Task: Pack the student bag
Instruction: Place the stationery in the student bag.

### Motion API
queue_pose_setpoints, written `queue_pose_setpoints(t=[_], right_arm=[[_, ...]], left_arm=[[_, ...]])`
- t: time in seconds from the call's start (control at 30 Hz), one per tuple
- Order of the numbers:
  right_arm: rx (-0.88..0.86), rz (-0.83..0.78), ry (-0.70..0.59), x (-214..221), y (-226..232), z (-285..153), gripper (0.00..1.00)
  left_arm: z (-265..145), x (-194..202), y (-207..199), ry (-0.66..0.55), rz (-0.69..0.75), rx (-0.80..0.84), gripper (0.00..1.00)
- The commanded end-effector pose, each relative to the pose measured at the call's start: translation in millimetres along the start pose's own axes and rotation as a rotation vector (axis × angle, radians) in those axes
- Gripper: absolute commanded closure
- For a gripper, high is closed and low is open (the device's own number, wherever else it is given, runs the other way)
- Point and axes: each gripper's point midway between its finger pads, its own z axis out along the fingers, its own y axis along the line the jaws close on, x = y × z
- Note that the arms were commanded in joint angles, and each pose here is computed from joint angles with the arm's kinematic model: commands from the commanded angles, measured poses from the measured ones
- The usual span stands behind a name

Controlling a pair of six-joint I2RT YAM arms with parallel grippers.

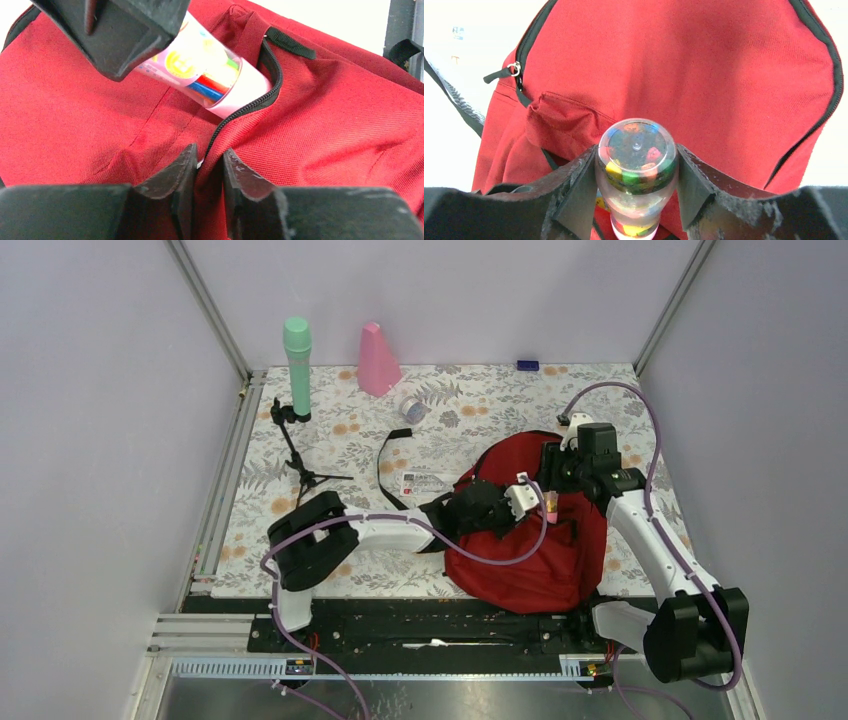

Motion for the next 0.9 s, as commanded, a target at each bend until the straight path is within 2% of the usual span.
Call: queue_pose_setpoints(t=[0.0, 0.07, 0.13, 0.27, 0.43, 0.63, 0.8, 0.87], right_arm=[[-0.068, 0.003, -0.095, -16, 11, 4, 0.94], [-0.086, -0.004, -0.108, -18, 13, 8, 0.94], [-0.096, -0.017, -0.107, -18, 14, 11, 0.94], [-0.129, -0.025, -0.085, -11, 19, 14, 0.94], [-0.228, -0.050, 0.018, 12, 34, 6, 0.94], [-0.198, -0.045, 0.147, 31, 34, -3, 0.94], [-0.212, -0.033, 0.285, 59, 41, -6, 0.85], [-0.224, -0.009, 0.292, 63, 44, -6, 0.74]], left_arm=[[-22, -67, 3, -0.198, -0.036, -0.003, 0.84], [-26, -72, 0, -0.218, -0.057, 0.010, 0.91], [-30, -77, -4, -0.236, -0.067, 0.032, 0.94], [-36, -87, -9, -0.267, -0.086, 0.080, 0.96], [-35, -91, 10, -0.287, -0.213, 0.092, 0.97], [-39, -89, 24, -0.298, -0.235, 0.101, 0.98], [-40, -89, 22, -0.301, -0.227, 0.111, 0.99], [-40, -88, 21, -0.300, -0.225, 0.117, 0.99]])
